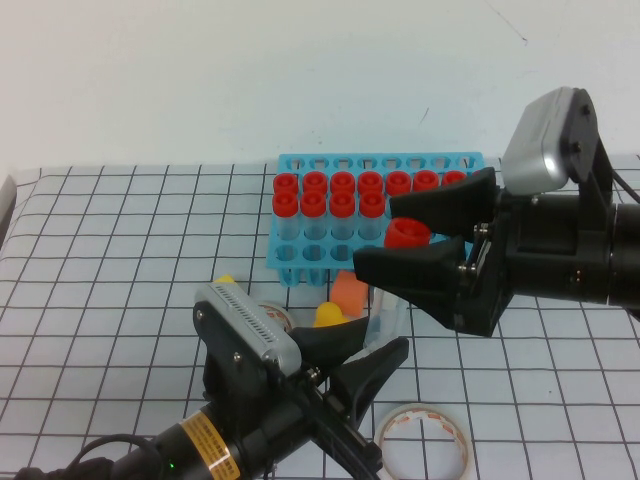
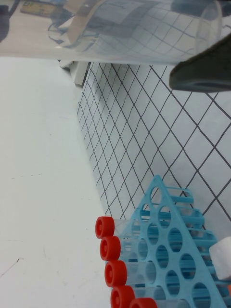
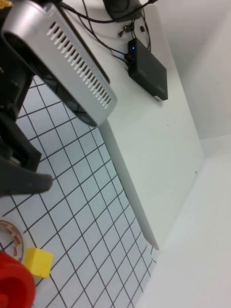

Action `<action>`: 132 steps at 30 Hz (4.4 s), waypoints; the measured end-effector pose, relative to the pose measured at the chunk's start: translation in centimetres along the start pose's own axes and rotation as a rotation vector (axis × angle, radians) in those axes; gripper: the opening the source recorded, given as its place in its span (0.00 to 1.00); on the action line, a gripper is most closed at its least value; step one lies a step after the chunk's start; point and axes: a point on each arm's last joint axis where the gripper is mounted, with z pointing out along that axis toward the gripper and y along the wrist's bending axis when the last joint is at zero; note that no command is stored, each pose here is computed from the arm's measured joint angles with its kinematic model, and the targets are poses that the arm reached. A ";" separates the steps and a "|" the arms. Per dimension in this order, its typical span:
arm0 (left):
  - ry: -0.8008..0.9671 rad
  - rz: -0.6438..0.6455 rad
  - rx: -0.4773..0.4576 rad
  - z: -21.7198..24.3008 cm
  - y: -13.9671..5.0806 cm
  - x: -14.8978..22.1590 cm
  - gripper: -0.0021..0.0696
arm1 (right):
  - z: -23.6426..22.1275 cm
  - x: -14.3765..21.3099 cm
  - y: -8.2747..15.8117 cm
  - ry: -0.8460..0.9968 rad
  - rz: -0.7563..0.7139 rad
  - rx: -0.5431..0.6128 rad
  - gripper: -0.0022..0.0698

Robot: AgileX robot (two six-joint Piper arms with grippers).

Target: Place the test tubes

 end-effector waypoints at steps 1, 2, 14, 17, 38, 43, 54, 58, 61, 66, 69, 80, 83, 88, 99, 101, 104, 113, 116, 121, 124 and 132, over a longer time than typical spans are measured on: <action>0.000 0.000 0.000 0.0 0.0 0.0 0.32 | 0.0 0.0 0.0 0.000 0.003 0.000 0.85; 0.000 0.000 0.000 0.0 0.0 0.0 0.32 | 0.0 0.0 0.0 0.000 0.008 0.000 0.84; 0.000 0.000 0.000 0.0 0.0 0.0 0.32 | 0.0 0.3 0.1 0.038 0.099 -0.006 0.62; 0.000 0.000 0.000 0.0 0.0 0.0 0.32 | 0.0 0.4 0.1 0.046 0.112 -0.007 0.62; -0.001 0.003 0.002 0.0 0.0 0.0 0.53 | -0.1 0.5 -0.2 0.054 0.092 0.034 0.41; -0.041 0.024 0.009 -0.4 -0.3 -1.1 0.62 | -1.7 -0.8 -0.5 0.035 0.006 0.185 0.41; -0.025 0.220 -0.081 -7.5 -2.0 -5.3 0.14 | -7.4 -3.4 2.7 -0.102 -0.120 0.334 0.41; 0.047 0.263 -0.129 -10.6 -2.4 -6.3 0.05 | -7.8 -1.6 3.0 -0.068 -0.102 0.353 0.41; 0.085 0.274 -0.166 -13.1 -2.8 -7.0 0.04 | -7.7 0.2 2.9 -0.029 -0.066 0.355 0.41; 0.125 0.271 -0.218 -16.9 -3.2 -7.3 0.03 | -7.6 1.3 2.8 -0.006 -0.030 0.358 0.41; 0.133 0.269 -0.239 -18.8 -3.3 -7.0 0.03 | -7.6 1.3 2.8 -0.008 -0.027 0.358 0.41; 0.112 0.260 -0.269 -22.2 -3.6 -6.6 0.03 | -7.6 1.3 2.9 -0.011 -0.023 0.343 0.41; 0.116 0.259 -0.270 -22.2 -3.6 -6.5 0.03 | -7.6 1.3 2.9 -0.011 -0.022 0.343 0.41; 0.122 0.269 -0.270 -22.2 -3.6 -6.5 0.03 | -7.6 1.3 2.9 -0.011 -0.022 0.343 0.41; 0.128 0.278 -0.270 -22.2 -3.6 -6.4 0.03 | -6.6 2.2 2.2 0.034 0.005 0.342 0.41; 0.128 0.278 -0.270 -22.2 -3.6 -6.4 0.03 | -6.6 2.2 2.2 0.035 0.000 0.342 0.41; 0.129 0.276 -0.270 -22.2 -3.6 -6.4 0.03 | -6.7 2.2 2.1 0.041 -0.031 0.350 0.41; 0.129 0.276 -0.270 -22.2 -3.6 -6.4 0.03 | -6.6 0.8 0.3 0.030 -0.002 0.496 0.41; 0.127 0.276 -0.270 -22.3 -3.6 -6.4 0.03 | -6.0 0.0 -0.4 0.056 0.002 0.510 0.41; 0.129 0.279 -0.270 -22.2 -3.6 -6.4 0.03 | -4.2 -0.6 -3.1 0.101 0.128 0.613 0.41; 0.129 0.279 -0.270 -22.2 -3.6 -6.4 0.03 | -3.2 0.0 -4.9 0.032 0.252 0.694 0.41; 0.129 0.279 -0.270 -22.2 -3.6 -6.4 0.03 | 1.1 0.8 -7.4 -0.216 0.085 0.586 0.41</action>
